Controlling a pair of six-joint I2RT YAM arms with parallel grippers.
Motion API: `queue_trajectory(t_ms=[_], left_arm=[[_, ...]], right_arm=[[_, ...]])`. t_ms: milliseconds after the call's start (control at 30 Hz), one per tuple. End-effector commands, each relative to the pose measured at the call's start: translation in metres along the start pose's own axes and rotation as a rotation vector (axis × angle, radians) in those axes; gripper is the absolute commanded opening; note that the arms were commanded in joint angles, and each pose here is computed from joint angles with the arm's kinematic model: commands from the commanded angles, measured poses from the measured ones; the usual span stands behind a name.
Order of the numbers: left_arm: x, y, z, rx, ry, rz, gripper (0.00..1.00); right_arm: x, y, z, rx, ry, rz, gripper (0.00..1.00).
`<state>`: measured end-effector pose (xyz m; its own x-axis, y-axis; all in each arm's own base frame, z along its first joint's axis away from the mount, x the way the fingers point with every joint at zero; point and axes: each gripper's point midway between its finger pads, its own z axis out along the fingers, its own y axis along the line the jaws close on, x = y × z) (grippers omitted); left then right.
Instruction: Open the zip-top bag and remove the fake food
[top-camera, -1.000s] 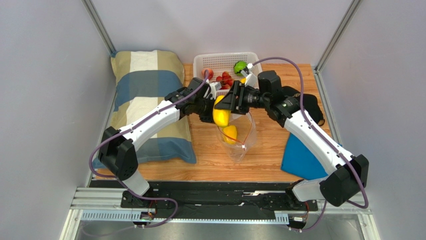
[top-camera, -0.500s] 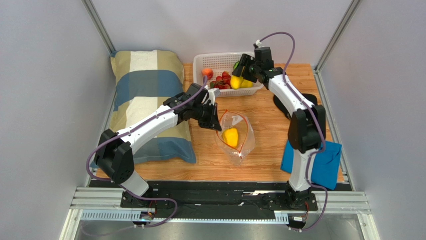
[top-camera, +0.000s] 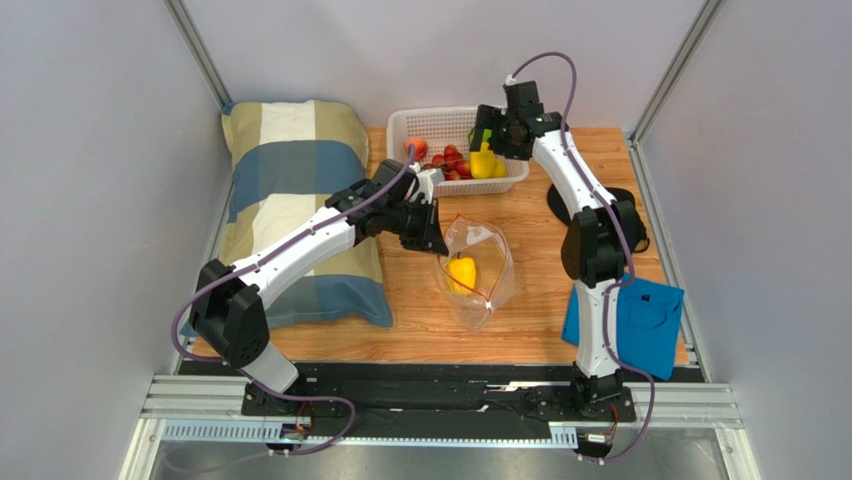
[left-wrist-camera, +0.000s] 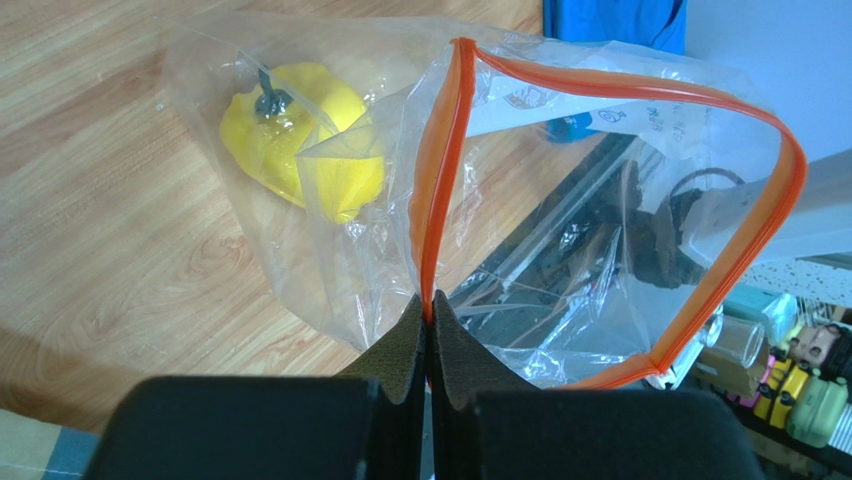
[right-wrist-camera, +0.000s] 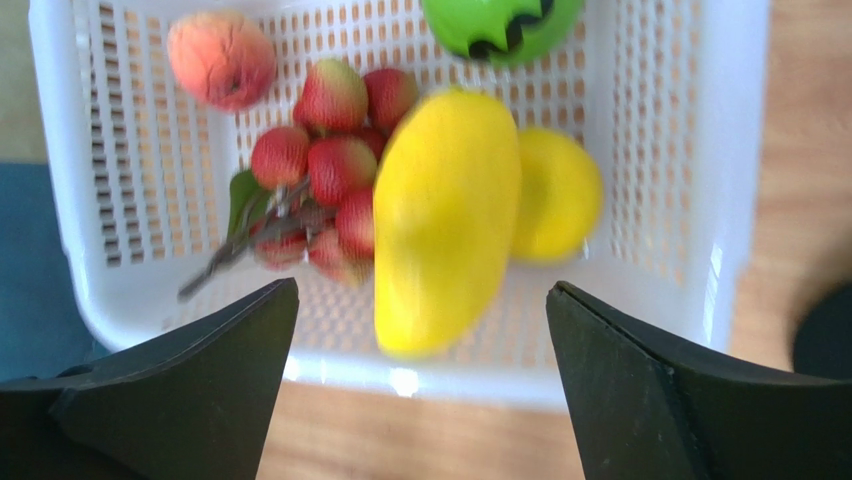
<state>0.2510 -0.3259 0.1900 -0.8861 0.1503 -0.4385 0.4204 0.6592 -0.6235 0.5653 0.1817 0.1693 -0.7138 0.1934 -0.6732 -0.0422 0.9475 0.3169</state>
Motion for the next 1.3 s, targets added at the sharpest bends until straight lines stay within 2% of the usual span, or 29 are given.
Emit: queue_trajectory(t_ms=[0,67,100,133,200,233,333,400,433,467,500,633,733,767,867,1000,1100,1200,1233,1267], left_arm=[[-0.020,-0.020,-0.006,0.044,-0.051,0.032,0.00],[-0.021,-0.020,-0.004,0.046,-0.056,0.028,0.00],[-0.021,-0.019,-0.004,0.045,-0.056,0.027,0.00],[-0.021,-0.018,-0.004,0.038,-0.059,0.025,0.00],[-0.021,-0.017,-0.004,0.033,-0.063,0.021,0.00],[-0.022,-0.017,-0.005,0.033,-0.068,0.022,0.00],[-0.019,-0.015,-0.004,0.027,-0.064,0.018,0.00],[-0.017,-0.013,-0.002,0.022,-0.060,0.011,0.00],[-0.016,-0.014,-0.001,0.021,-0.058,0.009,0.00],[-0.015,-0.014,-0.002,0.023,-0.060,0.005,0.00],[-0.014,-0.016,-0.001,0.024,-0.059,0.006,0.00],[-0.012,-0.019,0.003,0.023,-0.054,0.009,0.00],[-0.009,-0.017,0.006,0.004,-0.050,0.006,0.00],[-0.007,-0.014,0.006,-0.002,-0.049,0.003,0.00],[-0.003,-0.009,0.006,-0.025,-0.051,-0.007,0.00],[0.001,-0.002,0.005,-0.051,-0.053,-0.013,0.00],[0.005,0.006,0.008,-0.082,-0.047,-0.027,0.00],[0.007,0.010,0.012,-0.091,-0.041,-0.032,0.00],[0.008,0.013,0.014,-0.097,-0.035,-0.031,0.00],[0.007,0.013,0.015,-0.098,-0.033,-0.030,0.00]], right_arm=[[-0.001,0.010,-0.120,0.016,0.014,-0.058,1.00],[0.014,0.016,-0.150,-0.008,0.026,-0.072,0.99],[0.045,0.016,-0.154,-0.014,0.091,-0.091,0.98],[0.042,0.028,-0.191,-0.065,0.042,-0.103,0.97],[0.082,0.043,-0.211,-0.129,0.097,-0.136,0.93],[0.085,0.054,-0.246,-0.189,0.046,-0.157,0.91],[0.128,0.082,-0.275,-0.312,0.071,-0.207,0.87],[0.144,0.101,-0.301,-0.401,0.058,-0.240,0.77],[0.156,0.102,-0.299,-0.407,0.082,-0.236,0.71],[0.165,0.106,-0.299,-0.423,0.101,-0.237,0.56],[0.171,0.112,-0.296,-0.439,0.117,-0.242,0.48],[0.193,0.115,-0.271,-0.389,0.200,-0.242,0.43],[0.208,0.105,-0.243,-0.295,0.258,-0.237,0.31],[0.215,0.096,-0.232,-0.247,0.275,-0.237,0.24],[0.228,0.076,-0.210,-0.136,0.296,-0.236,0.17],[0.239,0.059,-0.193,-0.080,0.285,-0.258,0.17],[0.253,0.052,-0.177,-0.065,0.294,-0.267,0.25],[0.261,0.056,-0.161,-0.099,0.286,-0.264,0.40],[0.267,0.058,-0.158,-0.110,0.298,-0.264,0.53],[0.265,0.064,-0.152,-0.131,0.275,-0.264,0.57]])
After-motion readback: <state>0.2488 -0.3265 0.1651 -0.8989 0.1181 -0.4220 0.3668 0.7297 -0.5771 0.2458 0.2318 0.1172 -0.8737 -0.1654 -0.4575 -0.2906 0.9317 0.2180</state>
